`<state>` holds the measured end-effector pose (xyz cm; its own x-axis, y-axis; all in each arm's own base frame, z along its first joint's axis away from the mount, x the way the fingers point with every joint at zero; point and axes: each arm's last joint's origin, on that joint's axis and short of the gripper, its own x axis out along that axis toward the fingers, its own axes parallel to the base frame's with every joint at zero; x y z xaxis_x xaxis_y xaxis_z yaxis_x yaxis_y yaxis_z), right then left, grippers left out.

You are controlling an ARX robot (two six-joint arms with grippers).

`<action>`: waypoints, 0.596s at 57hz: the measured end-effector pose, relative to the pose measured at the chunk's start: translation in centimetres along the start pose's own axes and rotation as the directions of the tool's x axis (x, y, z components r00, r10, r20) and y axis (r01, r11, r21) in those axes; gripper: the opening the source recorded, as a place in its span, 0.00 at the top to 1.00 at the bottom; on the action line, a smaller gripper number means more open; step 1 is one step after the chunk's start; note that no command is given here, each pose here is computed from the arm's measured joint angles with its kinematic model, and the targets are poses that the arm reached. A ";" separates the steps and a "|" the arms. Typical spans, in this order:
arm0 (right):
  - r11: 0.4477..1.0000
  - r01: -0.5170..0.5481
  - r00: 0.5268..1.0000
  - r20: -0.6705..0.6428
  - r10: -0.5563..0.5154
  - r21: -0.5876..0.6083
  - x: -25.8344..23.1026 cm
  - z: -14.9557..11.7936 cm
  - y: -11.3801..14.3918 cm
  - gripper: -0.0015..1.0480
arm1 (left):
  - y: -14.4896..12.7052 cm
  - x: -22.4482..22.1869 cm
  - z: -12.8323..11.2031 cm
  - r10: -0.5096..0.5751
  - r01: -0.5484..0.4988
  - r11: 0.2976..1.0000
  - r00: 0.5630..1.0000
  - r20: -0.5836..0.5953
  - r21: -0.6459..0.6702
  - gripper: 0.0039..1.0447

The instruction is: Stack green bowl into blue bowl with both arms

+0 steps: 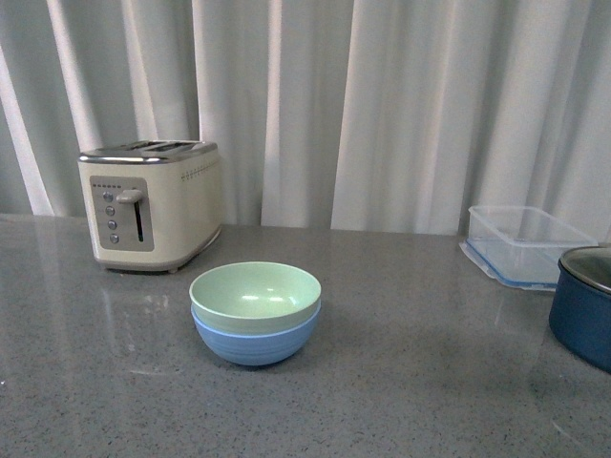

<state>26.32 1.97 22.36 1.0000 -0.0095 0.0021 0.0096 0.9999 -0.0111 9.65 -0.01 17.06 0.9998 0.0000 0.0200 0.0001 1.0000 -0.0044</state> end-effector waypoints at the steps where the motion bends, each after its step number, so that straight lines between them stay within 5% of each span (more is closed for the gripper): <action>1: 1.000 -0.004 1.000 -0.004 0.004 0.000 -0.4 -0.3 0.0 0.88 | 0.0 0.0 0.0 0.000 0.000 1.000 1.000 0.000 0.000 0.06; 5: 1.000 -0.016 1.000 -0.015 0.016 -0.004 -1.9 -1.3 -0.3 0.99 | 0.0 0.0 0.0 0.000 0.000 1.000 1.000 0.000 0.000 0.06; 34: 1.000 -0.009 1.000 -0.014 0.009 0.000 -8.7 -4.2 -2.0 0.99 | 0.0 0.0 0.0 0.000 0.000 1.000 1.000 0.000 0.000 0.06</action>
<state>17.63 0.03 18.14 0.9999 -0.0008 -0.0120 0.0006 0.9999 -0.0109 9.65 -0.01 17.06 0.9998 0.0004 0.0200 -0.0003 1.0000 -0.0048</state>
